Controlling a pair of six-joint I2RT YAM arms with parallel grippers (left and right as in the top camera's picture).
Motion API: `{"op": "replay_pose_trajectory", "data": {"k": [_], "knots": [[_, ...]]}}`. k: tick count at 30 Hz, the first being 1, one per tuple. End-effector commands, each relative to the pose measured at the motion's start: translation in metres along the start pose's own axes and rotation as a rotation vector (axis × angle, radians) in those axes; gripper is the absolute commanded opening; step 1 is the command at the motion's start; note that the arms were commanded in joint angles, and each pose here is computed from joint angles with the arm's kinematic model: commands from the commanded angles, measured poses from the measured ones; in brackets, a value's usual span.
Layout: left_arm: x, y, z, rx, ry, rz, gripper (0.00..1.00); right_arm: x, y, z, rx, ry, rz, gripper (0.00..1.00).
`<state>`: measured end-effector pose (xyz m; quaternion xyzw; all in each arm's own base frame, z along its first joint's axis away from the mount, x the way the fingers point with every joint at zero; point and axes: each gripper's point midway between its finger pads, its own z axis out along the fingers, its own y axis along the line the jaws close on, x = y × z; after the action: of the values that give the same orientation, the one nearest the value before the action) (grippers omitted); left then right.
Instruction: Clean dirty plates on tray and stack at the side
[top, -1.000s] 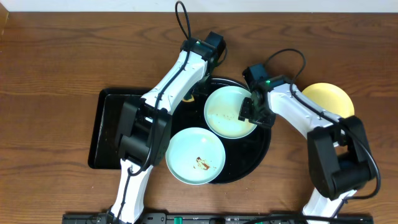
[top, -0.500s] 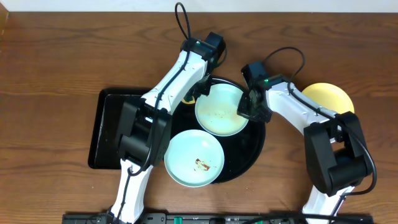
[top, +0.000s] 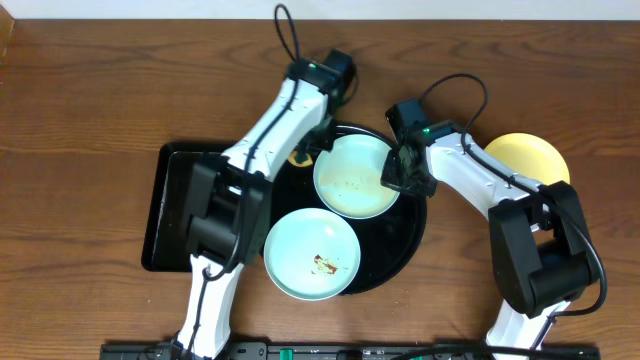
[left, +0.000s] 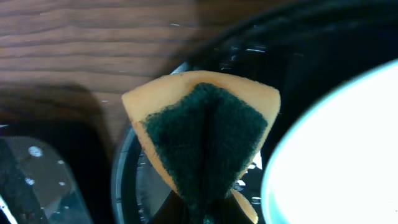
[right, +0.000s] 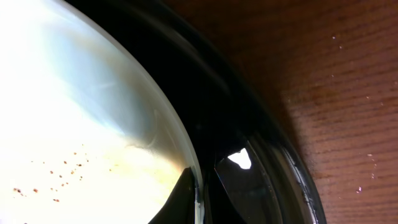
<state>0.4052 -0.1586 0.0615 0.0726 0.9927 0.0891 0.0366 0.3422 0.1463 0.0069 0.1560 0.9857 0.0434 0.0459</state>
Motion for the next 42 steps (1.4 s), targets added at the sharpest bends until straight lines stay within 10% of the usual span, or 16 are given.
{"op": "replay_pose_trajectory", "data": {"k": [1,13,26,30,32,33,36,39,40,42], "knots": [[-0.012,0.043,-0.037,0.024,-0.078,-0.101,0.08,-0.003,-0.019,0.001,0.08,-0.033,-0.002,0.02],[0.0,0.139,-0.14,0.257,-0.28,-0.318,0.09,-0.006,-0.015,-0.011,0.059,-0.058,-0.065,0.02],[0.013,0.157,-0.144,0.245,-0.265,-0.362,0.11,-0.019,0.012,-0.15,-0.196,-0.332,-0.104,0.01],[0.013,0.157,-0.144,0.244,-0.266,-0.355,0.21,0.012,-0.006,-0.133,-0.15,-0.171,0.112,0.52],[0.013,0.157,-0.144,0.244,-0.266,-0.354,0.22,0.021,0.001,-0.122,-0.181,-0.104,0.106,0.59],[0.013,0.157,-0.144,0.243,-0.266,-0.35,0.22,0.025,0.007,-0.117,-0.2,-0.077,0.083,0.58],[0.014,0.157,-0.144,0.242,-0.264,-0.342,0.23,0.028,0.022,-0.104,-0.237,-0.037,0.012,0.01],[0.016,0.157,-0.143,0.242,-0.255,-0.342,0.23,0.025,0.025,-0.099,-0.23,-0.049,-0.009,0.01],[0.017,0.157,-0.143,0.242,-0.252,-0.342,0.23,0.024,0.026,-0.098,-0.23,-0.055,-0.008,0.09],[0.018,0.156,-0.142,0.241,-0.245,-0.341,0.23,0.022,0.027,-0.098,-0.237,-0.056,0.0,0.84]]}}
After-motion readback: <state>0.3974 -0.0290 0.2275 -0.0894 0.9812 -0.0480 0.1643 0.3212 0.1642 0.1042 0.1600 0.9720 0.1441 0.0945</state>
